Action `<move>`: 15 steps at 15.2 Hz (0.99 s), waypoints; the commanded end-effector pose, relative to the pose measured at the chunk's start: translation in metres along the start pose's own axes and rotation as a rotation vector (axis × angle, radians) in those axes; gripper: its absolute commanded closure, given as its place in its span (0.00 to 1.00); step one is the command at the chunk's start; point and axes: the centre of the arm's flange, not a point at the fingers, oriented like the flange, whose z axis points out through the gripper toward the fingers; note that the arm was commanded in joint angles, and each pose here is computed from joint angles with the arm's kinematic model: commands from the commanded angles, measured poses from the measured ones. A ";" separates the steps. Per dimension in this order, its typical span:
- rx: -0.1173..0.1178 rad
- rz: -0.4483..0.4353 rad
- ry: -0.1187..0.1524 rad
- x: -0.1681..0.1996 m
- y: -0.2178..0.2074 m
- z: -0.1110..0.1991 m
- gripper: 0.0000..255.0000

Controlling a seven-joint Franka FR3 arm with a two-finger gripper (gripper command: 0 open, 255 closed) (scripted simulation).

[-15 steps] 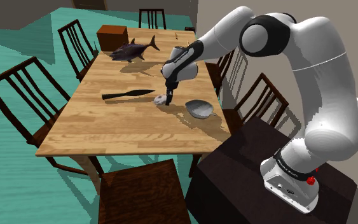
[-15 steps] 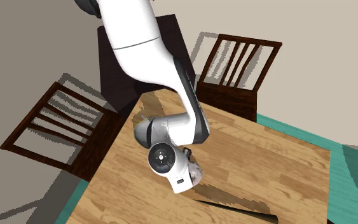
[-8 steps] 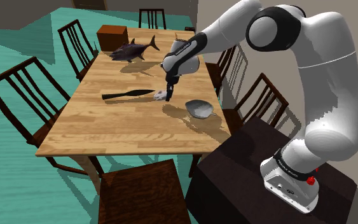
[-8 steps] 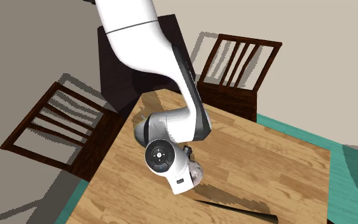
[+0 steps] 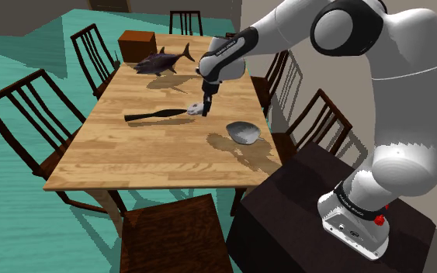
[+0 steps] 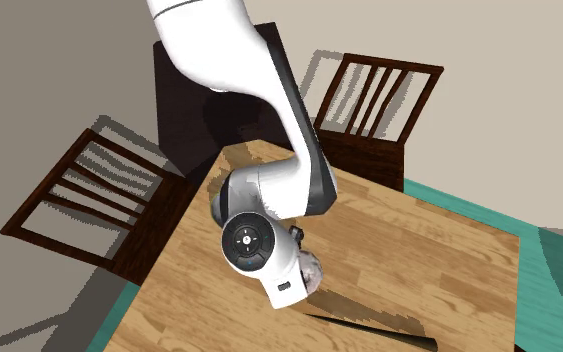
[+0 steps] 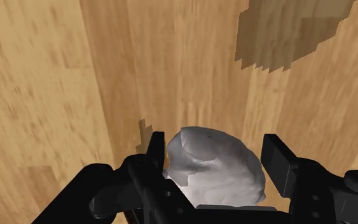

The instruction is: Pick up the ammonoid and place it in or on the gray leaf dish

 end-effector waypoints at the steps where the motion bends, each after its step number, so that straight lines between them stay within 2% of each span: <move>1: 0.000 0.000 0.000 0.000 -0.001 -0.010 1.00; 3: 0.000 0.000 0.000 0.002 -0.002 -0.018 1.00; 15: 0.000 0.000 0.000 -0.145 -0.058 -0.037 1.00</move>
